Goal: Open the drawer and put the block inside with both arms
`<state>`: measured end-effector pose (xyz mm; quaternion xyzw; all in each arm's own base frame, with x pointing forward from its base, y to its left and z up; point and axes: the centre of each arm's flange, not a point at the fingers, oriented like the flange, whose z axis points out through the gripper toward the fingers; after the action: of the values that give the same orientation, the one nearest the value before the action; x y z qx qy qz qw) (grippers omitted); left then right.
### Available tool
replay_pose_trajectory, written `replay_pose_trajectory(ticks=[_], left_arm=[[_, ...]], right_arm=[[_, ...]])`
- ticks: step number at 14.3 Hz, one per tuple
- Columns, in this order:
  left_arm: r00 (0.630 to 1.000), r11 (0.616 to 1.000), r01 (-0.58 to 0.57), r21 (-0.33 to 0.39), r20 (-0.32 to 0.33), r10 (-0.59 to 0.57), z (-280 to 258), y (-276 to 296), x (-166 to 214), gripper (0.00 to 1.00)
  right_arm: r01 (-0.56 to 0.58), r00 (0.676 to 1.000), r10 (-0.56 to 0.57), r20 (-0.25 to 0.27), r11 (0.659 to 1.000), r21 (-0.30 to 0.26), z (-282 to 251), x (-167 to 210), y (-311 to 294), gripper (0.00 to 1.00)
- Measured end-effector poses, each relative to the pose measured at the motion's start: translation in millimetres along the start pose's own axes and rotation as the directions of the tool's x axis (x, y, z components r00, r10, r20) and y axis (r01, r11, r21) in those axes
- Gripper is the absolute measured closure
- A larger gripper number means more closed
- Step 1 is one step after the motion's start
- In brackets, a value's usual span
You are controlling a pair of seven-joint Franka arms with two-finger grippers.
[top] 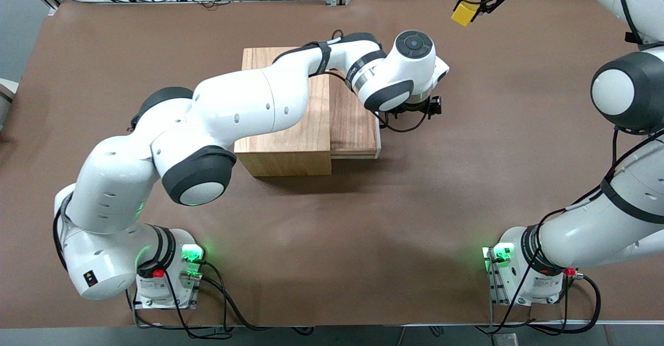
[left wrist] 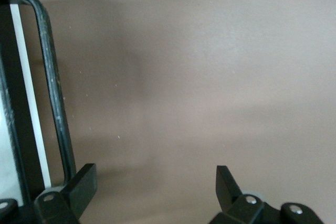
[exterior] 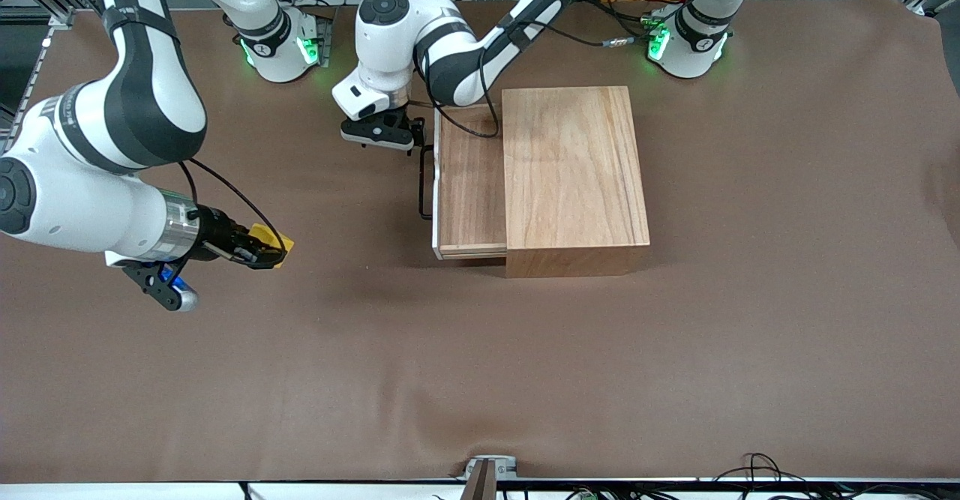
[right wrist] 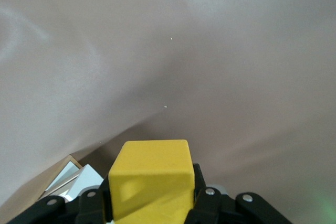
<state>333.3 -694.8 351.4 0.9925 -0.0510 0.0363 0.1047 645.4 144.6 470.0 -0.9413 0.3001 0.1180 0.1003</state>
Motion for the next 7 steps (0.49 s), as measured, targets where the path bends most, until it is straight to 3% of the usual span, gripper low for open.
replay_pose_trajectory(ticks=[3,7], left_arm=[[1.0,1.0,0.019,0.008,0.0,-0.019,-77,-3,8,0.0],[0.998,0.995,0.067,0.077,0.008,-0.067,-160,-47,40,0.0]], right_arm=[[-0.088,0.996,0.089,0.017,0.996,-0.01,5,-13,-10,0.44],[-0.13,0.991,0.132,0.034,0.991,-0.042,16,-43,-32,0.44]])
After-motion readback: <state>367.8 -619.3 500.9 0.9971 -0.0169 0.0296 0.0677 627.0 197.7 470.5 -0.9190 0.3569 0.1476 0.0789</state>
